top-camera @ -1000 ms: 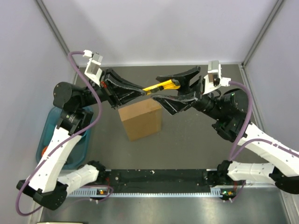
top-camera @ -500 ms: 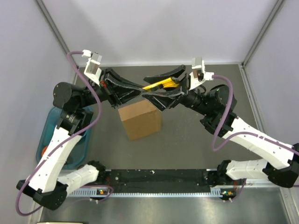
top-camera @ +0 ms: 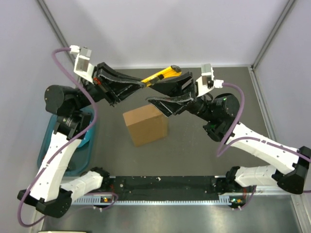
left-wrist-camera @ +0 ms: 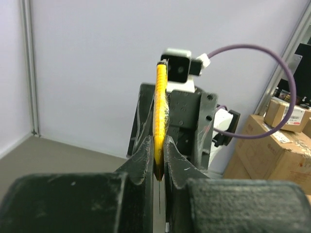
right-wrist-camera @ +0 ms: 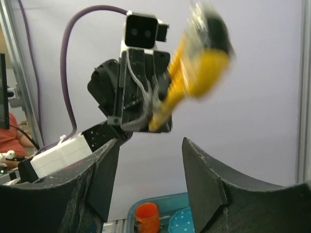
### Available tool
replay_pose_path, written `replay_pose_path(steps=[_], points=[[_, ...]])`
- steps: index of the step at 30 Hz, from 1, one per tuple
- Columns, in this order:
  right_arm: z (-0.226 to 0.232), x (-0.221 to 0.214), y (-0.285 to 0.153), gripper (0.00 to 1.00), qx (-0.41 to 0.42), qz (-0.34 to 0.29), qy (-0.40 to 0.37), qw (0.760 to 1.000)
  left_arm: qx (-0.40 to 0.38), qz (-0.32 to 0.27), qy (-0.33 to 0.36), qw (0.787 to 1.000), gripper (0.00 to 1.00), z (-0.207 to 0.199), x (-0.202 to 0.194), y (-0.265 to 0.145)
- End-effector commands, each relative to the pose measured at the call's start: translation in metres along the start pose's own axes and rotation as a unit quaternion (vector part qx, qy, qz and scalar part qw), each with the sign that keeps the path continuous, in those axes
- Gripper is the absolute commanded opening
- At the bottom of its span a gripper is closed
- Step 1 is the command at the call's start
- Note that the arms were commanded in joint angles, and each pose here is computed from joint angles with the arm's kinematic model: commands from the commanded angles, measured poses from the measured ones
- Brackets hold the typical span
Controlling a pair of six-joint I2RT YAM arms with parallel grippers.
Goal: Unpack the express box
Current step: Cut the express box at the center of the board.
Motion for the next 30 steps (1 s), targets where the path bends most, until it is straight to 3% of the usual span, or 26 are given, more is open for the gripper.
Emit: replay_pose_path(steps=[1, 8, 22, 30], points=[[0.006, 0.013, 0.002, 0.54, 0.029, -0.036, -0.001, 0.999, -0.023, -0.039, 0.041, 0.998, 0.00, -0.020, 0.030, 0.000], [0.011, 0.025, 0.014, 0.48, 0.055, -0.056, 0.002, 0.997, -0.015, -0.020, 0.014, 1.000, 0.00, -0.013, 0.007, -0.006], [0.018, 0.035, 0.034, 0.36, 0.109, -0.084, 0.027, 0.990, -0.019, -0.020, 0.013, 1.000, 0.00, -0.016, 0.001, -0.011], [0.022, 0.037, 0.042, 0.24, 0.133, -0.079, 0.041, 0.987, -0.024, -0.013, 0.017, 0.999, 0.00, -0.015, -0.005, -0.012]])
Point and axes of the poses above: each gripper's point midway between its finger pads, its own y axis out along the fingers, its own z axis along the line the jaws close on, x = y × z, the point moved 6 cm from there along -y, back along the fingers, and after that the axes turned 4 degrees about y, right-handed, at the moved point
